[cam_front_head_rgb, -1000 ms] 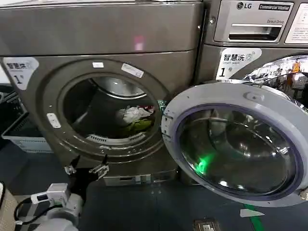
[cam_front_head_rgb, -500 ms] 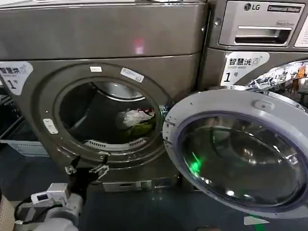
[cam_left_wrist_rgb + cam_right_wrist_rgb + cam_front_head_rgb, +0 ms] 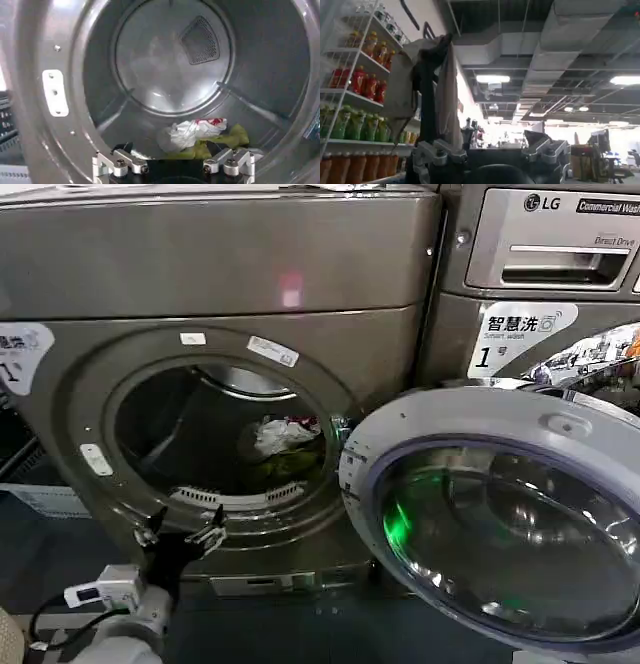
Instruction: Grasp the clothes from the dryer.
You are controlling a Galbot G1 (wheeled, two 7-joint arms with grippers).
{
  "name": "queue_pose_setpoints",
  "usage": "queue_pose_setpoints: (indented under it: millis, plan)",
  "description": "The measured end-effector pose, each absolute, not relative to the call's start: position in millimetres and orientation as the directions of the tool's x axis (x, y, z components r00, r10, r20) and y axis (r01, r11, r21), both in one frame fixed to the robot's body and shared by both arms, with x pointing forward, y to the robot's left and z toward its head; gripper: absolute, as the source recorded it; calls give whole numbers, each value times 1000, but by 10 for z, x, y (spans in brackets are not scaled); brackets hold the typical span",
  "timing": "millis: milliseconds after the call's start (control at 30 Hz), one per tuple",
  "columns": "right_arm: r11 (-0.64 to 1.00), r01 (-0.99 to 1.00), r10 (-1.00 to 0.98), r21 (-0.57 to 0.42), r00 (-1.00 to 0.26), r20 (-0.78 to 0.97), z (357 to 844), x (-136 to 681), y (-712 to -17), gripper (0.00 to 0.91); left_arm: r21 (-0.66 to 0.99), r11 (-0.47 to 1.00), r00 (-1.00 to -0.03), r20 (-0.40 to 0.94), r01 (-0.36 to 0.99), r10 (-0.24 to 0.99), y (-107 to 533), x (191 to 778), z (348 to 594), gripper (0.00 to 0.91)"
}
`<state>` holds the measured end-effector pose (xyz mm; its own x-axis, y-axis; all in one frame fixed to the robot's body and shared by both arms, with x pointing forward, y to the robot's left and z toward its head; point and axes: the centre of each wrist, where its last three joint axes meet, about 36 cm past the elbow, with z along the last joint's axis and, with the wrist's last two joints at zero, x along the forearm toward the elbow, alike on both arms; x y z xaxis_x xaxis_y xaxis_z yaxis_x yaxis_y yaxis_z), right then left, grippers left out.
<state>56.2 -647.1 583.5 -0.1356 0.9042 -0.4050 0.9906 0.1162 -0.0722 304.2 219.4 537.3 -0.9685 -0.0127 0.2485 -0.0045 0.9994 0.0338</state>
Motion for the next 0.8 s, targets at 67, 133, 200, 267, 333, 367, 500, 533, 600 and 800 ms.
queue_pose_setpoints:
  millis: [67,133,200,267,333,367,500,533,600,800]
  plan:
    - [116,991,904,-72,-135,-405,5835,561,-6471,907,33,999,-969,248,-5,-13,2193,3042,5373,907]
    - [115,991,905,-73,-135,-404,5833,559,-6471,907,33,999,-969,248,-5,-13,2193,3042,5373,907]
    - [114,991,905,-74,-134,-403,5829,553,-6472,907,33,999,-969,248,-5,-13,2193,3042,5373,907]
    - [111,991,906,-73,-132,-402,5826,545,-6476,907,33,999,-969,248,-5,-13,2193,3042,5373,907]
    - [110,991,906,-74,-131,-403,5828,540,-6476,907,33,999,-969,248,-5,-13,2193,3042,5373,907]
    - [110,991,906,-73,-130,-403,5829,538,-6475,907,34,999,-969,248,-5,-14,2193,3042,5373,907]
    - [111,991,905,-73,-131,-404,5832,540,-6469,907,34,999,-970,245,-5,-14,2193,3038,5384,907]
    - [111,991,905,-73,-131,-404,5833,540,-6469,907,34,999,-970,243,-5,-14,2193,3037,5388,907]
    - [111,991,905,-73,-131,-404,5833,541,-6469,907,34,999,-970,243,-5,-13,2193,3037,5390,907]
    - [113,991,904,-74,-133,-407,5842,547,-6460,907,33,999,-970,242,-5,-12,2192,3030,5395,907]
